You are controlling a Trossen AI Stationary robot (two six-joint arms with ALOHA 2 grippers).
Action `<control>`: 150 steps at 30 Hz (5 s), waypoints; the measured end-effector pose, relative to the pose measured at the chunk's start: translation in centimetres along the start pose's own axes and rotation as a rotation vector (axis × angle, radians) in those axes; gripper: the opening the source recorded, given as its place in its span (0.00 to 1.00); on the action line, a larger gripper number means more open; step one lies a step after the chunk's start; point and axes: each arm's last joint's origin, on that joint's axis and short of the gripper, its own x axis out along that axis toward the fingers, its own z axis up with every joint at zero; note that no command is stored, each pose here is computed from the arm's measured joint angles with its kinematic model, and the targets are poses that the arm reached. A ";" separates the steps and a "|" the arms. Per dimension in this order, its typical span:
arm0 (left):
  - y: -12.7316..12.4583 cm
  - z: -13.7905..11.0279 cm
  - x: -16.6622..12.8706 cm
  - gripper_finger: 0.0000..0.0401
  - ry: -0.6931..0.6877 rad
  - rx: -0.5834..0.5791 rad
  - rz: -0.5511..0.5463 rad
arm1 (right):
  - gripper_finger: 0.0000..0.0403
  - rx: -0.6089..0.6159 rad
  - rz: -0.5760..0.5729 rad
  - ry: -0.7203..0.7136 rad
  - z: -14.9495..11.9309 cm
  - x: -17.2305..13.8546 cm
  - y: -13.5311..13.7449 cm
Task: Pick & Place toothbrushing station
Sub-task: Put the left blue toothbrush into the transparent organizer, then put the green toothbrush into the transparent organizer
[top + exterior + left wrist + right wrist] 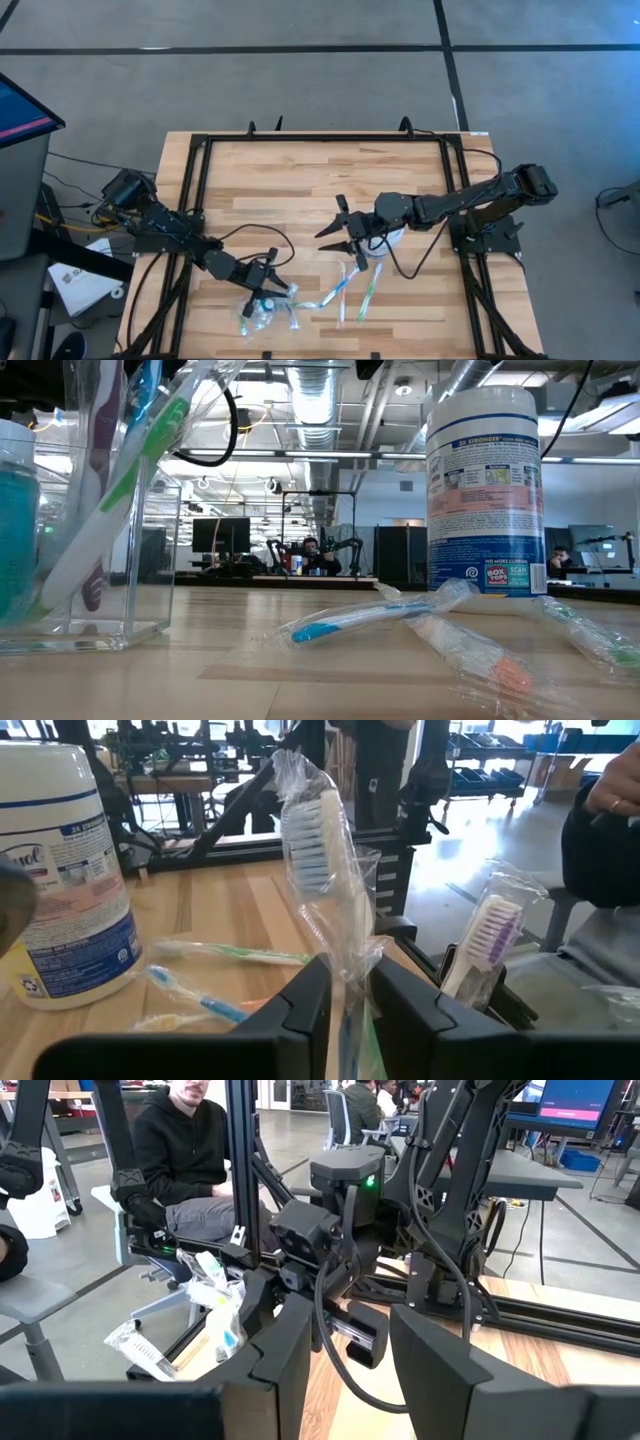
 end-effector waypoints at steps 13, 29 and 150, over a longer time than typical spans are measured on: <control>0.1 0.6 -0.2 0.14 -0.023 0.023 0.002 | 0.32 0.001 0.000 0.004 0.0 0.0 0.0; 0.5 -1.0 -0.7 0.05 0.078 0.046 0.020 | 0.32 0.002 0.003 0.021 -0.2 0.0 0.1; 5.5 5.8 -4.1 0.35 -0.140 -0.035 0.219 | 0.25 1.016 -0.626 0.757 -12.6 -0.3 18.0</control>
